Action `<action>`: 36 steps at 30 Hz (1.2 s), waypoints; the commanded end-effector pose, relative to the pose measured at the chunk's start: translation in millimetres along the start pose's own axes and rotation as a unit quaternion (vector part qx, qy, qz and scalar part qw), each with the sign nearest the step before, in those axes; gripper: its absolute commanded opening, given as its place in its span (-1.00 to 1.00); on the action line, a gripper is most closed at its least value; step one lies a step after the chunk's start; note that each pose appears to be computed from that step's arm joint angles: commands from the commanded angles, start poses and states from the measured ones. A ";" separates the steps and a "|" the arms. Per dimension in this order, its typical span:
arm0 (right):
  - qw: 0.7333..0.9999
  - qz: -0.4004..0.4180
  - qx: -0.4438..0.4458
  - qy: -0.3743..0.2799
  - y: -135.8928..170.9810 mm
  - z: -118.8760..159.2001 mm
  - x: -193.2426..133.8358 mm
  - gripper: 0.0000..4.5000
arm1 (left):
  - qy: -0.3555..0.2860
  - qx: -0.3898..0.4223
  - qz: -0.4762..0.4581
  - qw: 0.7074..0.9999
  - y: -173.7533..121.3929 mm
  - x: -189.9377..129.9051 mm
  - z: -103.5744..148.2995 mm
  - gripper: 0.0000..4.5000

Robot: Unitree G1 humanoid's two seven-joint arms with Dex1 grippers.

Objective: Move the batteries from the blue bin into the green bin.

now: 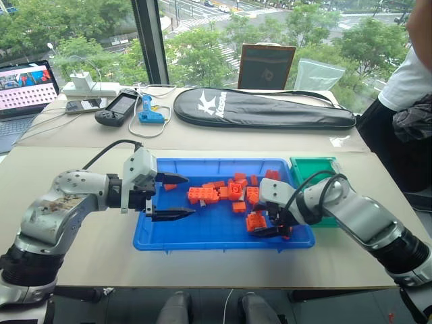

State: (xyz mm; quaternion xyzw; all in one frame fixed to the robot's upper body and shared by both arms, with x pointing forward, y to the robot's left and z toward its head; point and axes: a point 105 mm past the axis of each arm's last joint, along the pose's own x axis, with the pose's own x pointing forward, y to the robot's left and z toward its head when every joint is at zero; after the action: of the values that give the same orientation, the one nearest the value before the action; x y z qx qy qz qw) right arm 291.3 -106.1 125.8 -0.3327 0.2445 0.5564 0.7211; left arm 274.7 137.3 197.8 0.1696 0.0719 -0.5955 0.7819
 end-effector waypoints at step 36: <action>1.000 0.007 -0.019 0.015 -14.3 -5.1 -41.0 0.99 | -0.022 0.037 -0.009 0.999 2.1 8.3 15.1 1.00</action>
State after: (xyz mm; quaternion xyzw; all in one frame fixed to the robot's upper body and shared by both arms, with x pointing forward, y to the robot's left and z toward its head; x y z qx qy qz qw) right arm 298.1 -139.3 156.5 -0.3407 0.2442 0.5481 0.7238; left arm 278.4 128.9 201.2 0.1702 0.0544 -0.6040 0.7767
